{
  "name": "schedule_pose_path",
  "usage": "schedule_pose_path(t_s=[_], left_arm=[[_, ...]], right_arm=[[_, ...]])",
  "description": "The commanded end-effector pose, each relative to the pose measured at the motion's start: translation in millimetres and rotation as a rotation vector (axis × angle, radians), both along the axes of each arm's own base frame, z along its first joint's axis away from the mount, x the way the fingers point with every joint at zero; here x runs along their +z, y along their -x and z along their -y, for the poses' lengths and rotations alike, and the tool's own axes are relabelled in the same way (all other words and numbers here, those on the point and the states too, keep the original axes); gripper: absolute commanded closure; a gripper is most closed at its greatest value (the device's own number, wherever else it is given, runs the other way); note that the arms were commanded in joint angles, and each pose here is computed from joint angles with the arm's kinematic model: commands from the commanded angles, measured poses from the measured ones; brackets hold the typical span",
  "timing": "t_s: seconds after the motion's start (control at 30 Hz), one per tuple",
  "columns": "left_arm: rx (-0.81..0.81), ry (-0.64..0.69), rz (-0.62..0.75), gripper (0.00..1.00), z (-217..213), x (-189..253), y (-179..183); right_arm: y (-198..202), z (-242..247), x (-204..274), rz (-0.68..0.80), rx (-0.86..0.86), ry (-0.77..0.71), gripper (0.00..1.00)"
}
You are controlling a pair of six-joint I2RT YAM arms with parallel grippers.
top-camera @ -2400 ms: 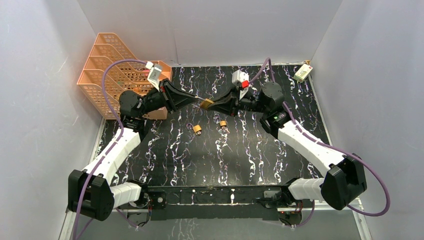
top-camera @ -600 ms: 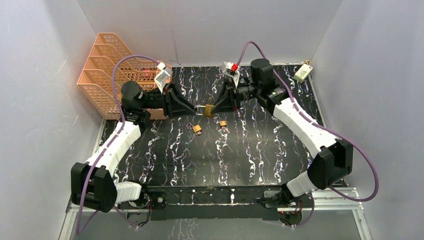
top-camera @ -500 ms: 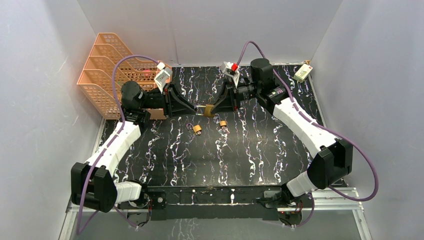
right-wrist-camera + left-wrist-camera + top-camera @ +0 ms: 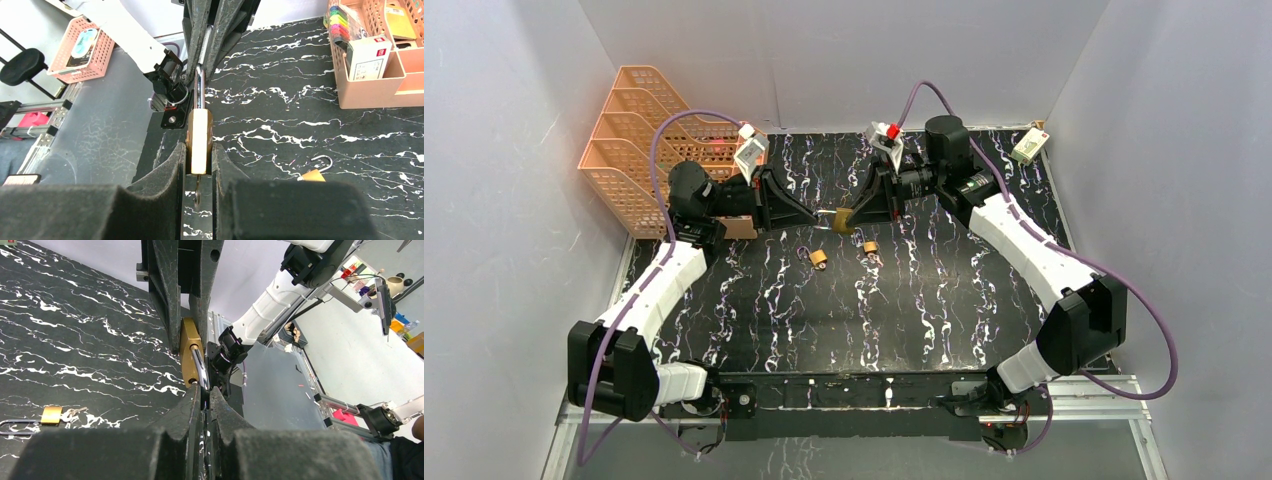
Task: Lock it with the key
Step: Lock the lock.
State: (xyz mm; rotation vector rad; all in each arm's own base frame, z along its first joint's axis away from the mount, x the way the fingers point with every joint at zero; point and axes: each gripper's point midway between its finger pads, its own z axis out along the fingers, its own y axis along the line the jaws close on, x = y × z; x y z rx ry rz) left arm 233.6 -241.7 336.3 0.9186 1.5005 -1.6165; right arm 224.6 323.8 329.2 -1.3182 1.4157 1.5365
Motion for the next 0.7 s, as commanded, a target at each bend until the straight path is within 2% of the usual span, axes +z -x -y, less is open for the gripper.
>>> schedule_pose_path(t_s=[0.0,0.67], left_arm=[[-0.026,0.008,0.007,1.00,11,-2,6],[-0.007,0.005,-0.025,1.00,28,-23,2]], right_arm=[[3,-8,35,0.110,0.046,-0.087,1.00],[9,-27,44,0.119,0.095,-0.133,1.00]])
